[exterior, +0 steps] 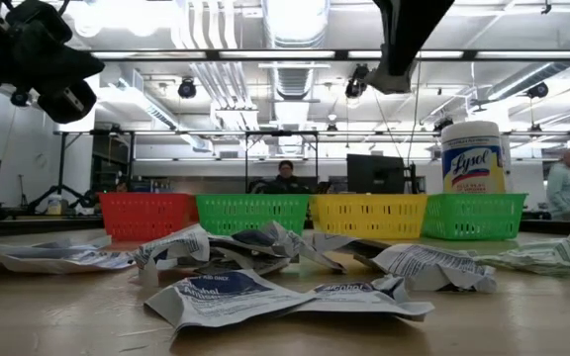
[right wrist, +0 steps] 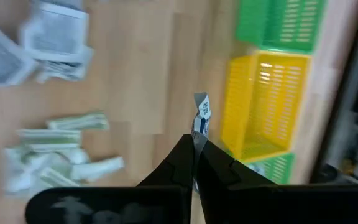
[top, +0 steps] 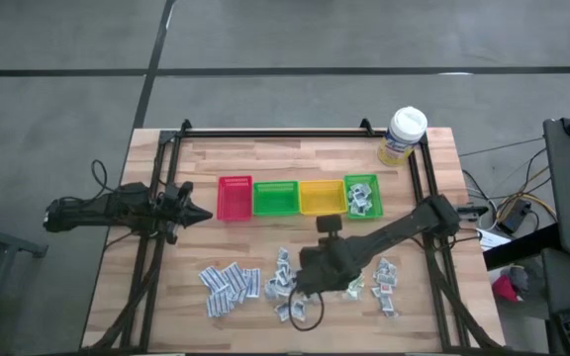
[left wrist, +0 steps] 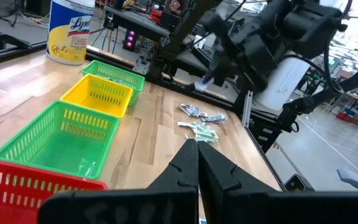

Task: Pick & Place First Aid Supplies
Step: Put the blue alcohol pad into the right green bin

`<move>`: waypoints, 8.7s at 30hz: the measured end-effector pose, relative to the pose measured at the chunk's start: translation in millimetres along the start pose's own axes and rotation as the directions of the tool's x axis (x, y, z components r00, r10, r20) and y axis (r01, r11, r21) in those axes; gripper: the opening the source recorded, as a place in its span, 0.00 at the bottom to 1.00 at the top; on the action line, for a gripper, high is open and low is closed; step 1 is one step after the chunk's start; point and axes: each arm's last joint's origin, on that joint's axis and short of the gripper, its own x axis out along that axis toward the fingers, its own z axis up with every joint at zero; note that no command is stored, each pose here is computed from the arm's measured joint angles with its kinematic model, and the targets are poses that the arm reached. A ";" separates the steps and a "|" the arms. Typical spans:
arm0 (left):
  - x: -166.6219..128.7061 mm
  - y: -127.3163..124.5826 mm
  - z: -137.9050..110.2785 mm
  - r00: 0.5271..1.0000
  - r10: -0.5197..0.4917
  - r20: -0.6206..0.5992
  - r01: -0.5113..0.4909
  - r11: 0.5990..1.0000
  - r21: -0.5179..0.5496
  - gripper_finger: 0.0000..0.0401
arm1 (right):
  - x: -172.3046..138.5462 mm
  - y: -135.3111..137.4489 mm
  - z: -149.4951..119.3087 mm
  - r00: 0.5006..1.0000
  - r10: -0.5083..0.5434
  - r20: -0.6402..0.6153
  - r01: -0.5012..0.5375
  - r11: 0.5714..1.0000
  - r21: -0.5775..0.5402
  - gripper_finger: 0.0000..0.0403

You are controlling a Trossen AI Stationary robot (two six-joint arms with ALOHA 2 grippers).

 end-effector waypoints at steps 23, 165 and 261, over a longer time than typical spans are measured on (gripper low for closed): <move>0.1 0.3 -0.2 1.000 0.006 0.000 -0.006 0.998 0.068 0.00 | 38.9 -77.1 -123.1 0.965 -0.216 -0.149 0.249 0.934 0.257 0.02; 0.0 1.2 0.2 0.999 0.040 0.013 -0.041 0.996 0.081 0.00 | 26.2 -53.4 -51.5 0.537 0.514 0.669 -0.630 0.772 -0.087 0.24; 0.0 1.2 0.2 0.999 0.040 0.013 -0.041 0.995 0.086 0.00 | 181.4 -34.3 49.4 0.840 0.446 0.310 -0.500 0.858 0.120 0.02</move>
